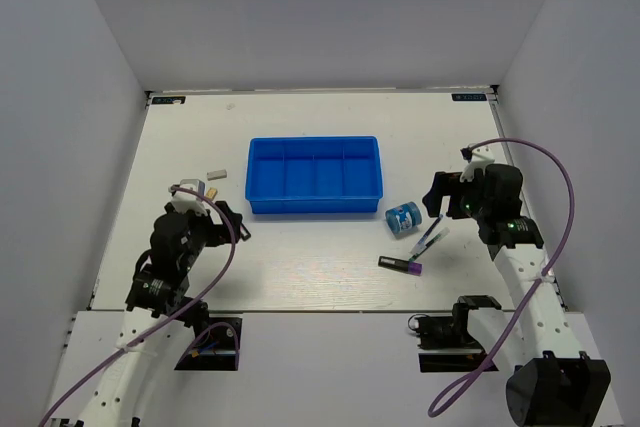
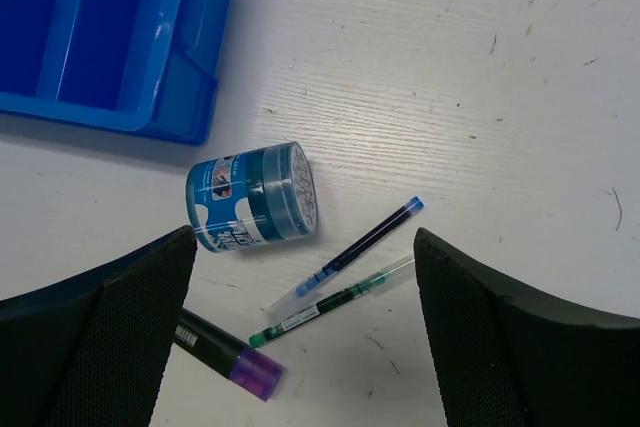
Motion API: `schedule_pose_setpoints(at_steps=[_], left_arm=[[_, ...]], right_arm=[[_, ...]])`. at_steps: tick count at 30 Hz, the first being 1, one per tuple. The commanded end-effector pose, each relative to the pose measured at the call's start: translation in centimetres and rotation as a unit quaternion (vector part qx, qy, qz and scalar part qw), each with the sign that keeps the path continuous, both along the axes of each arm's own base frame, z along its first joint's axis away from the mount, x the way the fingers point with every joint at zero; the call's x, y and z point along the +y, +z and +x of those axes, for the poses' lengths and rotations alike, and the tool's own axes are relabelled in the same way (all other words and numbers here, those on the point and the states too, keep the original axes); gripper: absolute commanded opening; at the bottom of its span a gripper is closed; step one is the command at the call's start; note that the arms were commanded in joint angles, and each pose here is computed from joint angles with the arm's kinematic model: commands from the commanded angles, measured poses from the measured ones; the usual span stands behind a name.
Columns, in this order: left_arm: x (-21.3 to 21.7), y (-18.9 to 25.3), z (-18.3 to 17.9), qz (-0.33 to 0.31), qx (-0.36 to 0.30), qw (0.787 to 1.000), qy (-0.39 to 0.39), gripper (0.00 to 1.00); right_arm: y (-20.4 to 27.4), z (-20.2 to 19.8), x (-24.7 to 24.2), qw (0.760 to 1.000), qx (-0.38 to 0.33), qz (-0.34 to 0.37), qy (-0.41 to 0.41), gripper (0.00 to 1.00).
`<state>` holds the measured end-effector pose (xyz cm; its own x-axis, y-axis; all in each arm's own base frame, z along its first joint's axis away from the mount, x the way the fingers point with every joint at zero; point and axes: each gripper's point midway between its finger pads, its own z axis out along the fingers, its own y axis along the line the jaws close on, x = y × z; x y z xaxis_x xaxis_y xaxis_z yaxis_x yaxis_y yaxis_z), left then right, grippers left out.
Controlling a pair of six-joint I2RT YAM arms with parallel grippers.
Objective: Sort the stationery into containers
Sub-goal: Grab a piece of stationery with the left arm
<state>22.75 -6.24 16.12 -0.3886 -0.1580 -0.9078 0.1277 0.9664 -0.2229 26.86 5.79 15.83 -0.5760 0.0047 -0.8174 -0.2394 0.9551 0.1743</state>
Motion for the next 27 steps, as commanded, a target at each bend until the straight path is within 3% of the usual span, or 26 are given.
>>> schedule_pose_setpoints(at_steps=[1, 10, 15, 17, 18, 19, 21, 22, 23, 24, 25, 26, 27], left_arm=[[0.0, 0.3, 0.4, 0.006, -0.008, 1.000, -0.002, 1.00], [0.1, -0.8, 0.5, 0.016, 0.017, 1.000, 0.001, 1.00], [0.8, -1.5, 1.0, 0.027, 0.034, 0.999, 0.022, 1.00], [1.3, -2.0, 1.4, 0.035, 0.047, 0.998, 0.039, 0.77], [1.7, -2.6, 1.8, 0.039, 0.071, 0.995, 0.051, 0.59], [1.9, -2.0, 2.3, 0.036, 0.071, 0.995, 0.061, 0.22], [2.4, -1.9, 3.8, 0.032, 0.099, 0.991, 0.085, 0.04], [3.0, -1.7, 4.3, 0.041, 0.104, 0.988, 0.103, 0.04], [3.4, -1.7, 4.8, 0.047, 0.111, 0.986, 0.114, 0.09], [3.9, -1.8, 6.3, 0.058, 0.139, 0.980, 0.130, 0.24], [4.4, -1.8, 7.0, 0.065, 0.144, 0.977, 0.142, 0.62], [4.8, -3.0, 7.7, 0.074, 0.170, 0.972, 0.145, 0.68], [5.2, -1.3, 9.3, 0.069, 0.156, 0.974, 0.152, 0.72]], right_arm=[[1.3, 0.5, 0.5, 0.999, -0.025, 0.021, 0.007, 0.90], [1.5, -0.5, 1.6, 0.997, -0.039, 0.004, 0.070, 0.90], [1.2, -0.6, 0.6, 0.993, -0.032, -0.059, 0.100, 0.90], [0.9, -0.6, -0.7, 0.992, -0.005, -0.094, 0.088, 0.90], [0.6, -0.6, -1.0, 0.992, 0.001, -0.098, 0.084, 0.90], [0.5, -0.7, -0.6, 0.990, -0.001, -0.099, 0.104, 0.90], [0.3, -1.2, 0.6, 0.985, -0.011, -0.091, 0.143, 0.90], [0.6, -1.4, 1.3, 0.983, -0.022, -0.082, 0.161, 0.30], [0.8, -1.5, 1.5, 0.982, -0.028, -0.080, 0.166, 0.00], [1.0, -1.5, 1.9, 0.987, -0.022, -0.053, 0.149, 0.00], [1.4, -1.4, 2.2, 0.986, -0.031, -0.048, 0.156, 0.01], [1.5, -1.7, 2.6, 0.985, -0.035, -0.047, 0.164, 0.33], [1.1, -1.9, 3.1, 0.983, -0.033, -0.046, 0.177, 0.67]])
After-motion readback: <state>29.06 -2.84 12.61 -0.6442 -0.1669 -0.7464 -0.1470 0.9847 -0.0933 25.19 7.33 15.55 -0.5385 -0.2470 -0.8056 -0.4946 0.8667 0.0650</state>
